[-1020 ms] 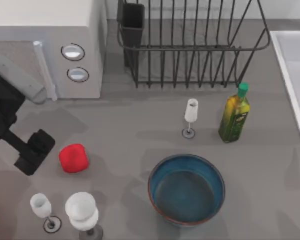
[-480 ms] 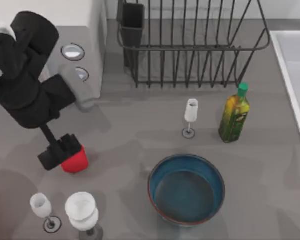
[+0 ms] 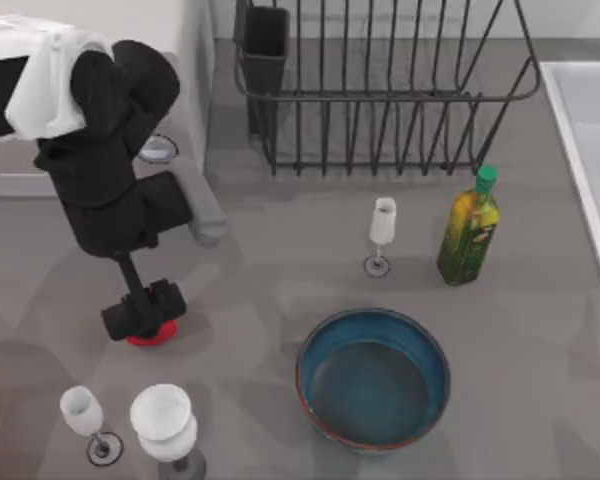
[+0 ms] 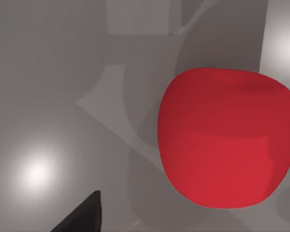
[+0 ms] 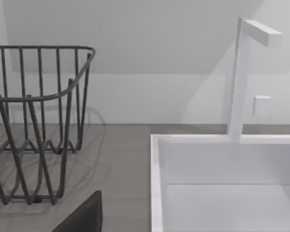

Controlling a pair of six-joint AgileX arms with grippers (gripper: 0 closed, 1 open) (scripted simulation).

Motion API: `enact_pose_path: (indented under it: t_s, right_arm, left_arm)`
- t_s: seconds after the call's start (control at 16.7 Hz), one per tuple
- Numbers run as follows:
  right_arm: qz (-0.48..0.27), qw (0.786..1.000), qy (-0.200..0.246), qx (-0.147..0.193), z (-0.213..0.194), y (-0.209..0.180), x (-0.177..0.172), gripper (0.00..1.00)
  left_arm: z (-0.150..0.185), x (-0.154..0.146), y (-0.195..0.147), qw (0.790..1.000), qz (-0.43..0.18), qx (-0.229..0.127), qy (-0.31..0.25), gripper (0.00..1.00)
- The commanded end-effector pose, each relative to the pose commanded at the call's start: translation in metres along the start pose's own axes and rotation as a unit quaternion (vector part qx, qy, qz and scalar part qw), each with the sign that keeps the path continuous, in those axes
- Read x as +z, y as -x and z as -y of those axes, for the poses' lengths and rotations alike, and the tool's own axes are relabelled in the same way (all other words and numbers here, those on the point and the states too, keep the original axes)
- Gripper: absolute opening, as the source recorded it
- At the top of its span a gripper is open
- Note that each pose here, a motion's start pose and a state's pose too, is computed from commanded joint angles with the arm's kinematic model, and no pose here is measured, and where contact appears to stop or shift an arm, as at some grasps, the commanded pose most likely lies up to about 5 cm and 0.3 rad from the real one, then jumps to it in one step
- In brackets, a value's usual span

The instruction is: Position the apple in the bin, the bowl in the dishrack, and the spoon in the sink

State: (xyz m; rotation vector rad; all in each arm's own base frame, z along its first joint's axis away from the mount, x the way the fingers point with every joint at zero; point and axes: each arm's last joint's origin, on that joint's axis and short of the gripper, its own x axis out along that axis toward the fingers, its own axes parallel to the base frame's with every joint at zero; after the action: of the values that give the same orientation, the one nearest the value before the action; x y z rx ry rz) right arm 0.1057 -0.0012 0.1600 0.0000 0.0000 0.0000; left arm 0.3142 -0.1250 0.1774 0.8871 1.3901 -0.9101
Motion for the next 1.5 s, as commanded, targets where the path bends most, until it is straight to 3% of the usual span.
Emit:
enact_pose_path:
  t_s: [0.54,1.02,1.26,1.5]
  right_arm:
    - [0.000,1.000,0.000,0.000,0.000,0.000,0.000,1.00]
    - [0.000,1.000,0.000,0.000,0.000,0.000,0.000,1.00]
    - [0.000,1.000,0.000,0.000,0.000,0.000,0.000,1.00]
    - [0.000,1.000,0.000,0.000,0.000,0.000,0.000,1.00]
  left_arm:
    - [-0.002,0.001,-0.002,1.000,-0.003,-0.002,-0.003,1.00]
    - [-0.001,0.002,-0.068,1.000,-0.002,-0.002,-0.005,1.00]
    - [-0.001,0.002,-0.071,1.000,-0.003,-0.003,-0.005,1.00]
    - [-0.001,0.002,-0.071,1.000,-0.003,-0.003,-0.005,0.70]
